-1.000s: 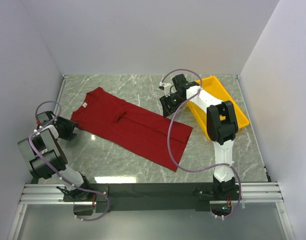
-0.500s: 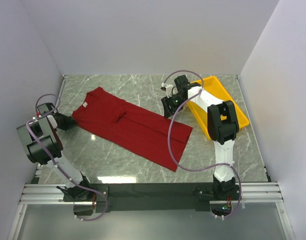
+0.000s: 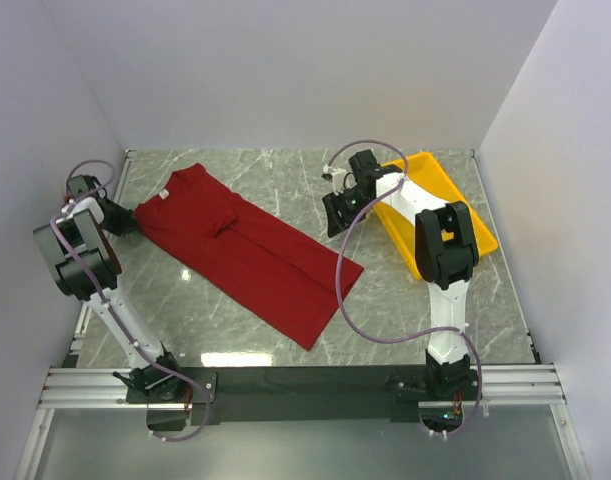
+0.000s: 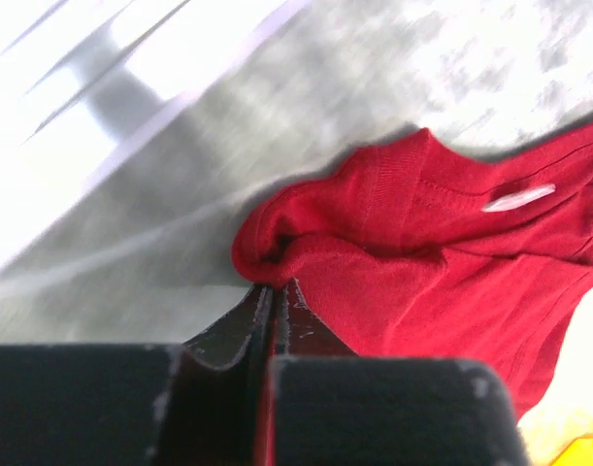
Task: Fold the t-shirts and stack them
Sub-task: Fold the tshirt
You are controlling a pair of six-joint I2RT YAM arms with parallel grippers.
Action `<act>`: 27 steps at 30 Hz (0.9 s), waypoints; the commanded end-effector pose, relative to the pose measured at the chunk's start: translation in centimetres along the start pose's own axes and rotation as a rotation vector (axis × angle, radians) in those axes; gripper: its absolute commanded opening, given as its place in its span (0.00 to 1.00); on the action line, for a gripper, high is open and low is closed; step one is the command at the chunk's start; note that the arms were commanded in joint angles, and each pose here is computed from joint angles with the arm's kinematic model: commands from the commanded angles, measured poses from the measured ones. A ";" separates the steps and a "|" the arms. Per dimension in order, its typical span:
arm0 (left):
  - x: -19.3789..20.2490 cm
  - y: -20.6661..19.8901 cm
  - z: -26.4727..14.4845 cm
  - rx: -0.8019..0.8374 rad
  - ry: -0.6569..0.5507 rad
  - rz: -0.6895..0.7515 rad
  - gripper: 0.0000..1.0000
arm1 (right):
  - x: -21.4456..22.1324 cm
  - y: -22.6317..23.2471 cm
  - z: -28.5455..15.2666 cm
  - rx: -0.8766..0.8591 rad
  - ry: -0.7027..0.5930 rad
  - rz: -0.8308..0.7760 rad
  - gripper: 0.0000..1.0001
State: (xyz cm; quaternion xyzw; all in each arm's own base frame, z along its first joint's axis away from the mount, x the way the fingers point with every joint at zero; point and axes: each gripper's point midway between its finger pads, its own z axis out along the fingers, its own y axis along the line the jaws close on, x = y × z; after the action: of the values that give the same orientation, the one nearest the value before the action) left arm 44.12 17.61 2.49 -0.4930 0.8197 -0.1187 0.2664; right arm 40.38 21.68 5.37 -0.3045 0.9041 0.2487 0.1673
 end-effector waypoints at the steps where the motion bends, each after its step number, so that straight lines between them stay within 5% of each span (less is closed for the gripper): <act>1: -2.6 -0.8 1.4 -0.017 -0.026 0.079 0.06 | -1.1 1.1 -2.0 -0.023 -0.053 -0.038 0.59; 10: -6.5 -6.4 -2.7 0.070 -0.149 0.165 0.46 | 0.9 2.9 -2.7 -0.144 -0.024 -0.251 0.62; 17: -6.4 -8.5 -9.2 0.122 -0.238 0.250 0.53 | 0.2 3.3 -3.2 -0.170 -0.080 -0.406 0.63; 27: -3.3 -5.7 -19.4 0.147 -0.379 0.247 0.76 | -2.6 3.3 0.4 -0.138 0.005 -0.173 0.62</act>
State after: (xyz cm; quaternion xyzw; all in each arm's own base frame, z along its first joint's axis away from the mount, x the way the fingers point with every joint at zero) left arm 40.98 16.03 21.72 -0.3761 0.8063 -0.0604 0.4525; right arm 40.92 24.26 7.85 -0.4304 0.8324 0.2897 0.1945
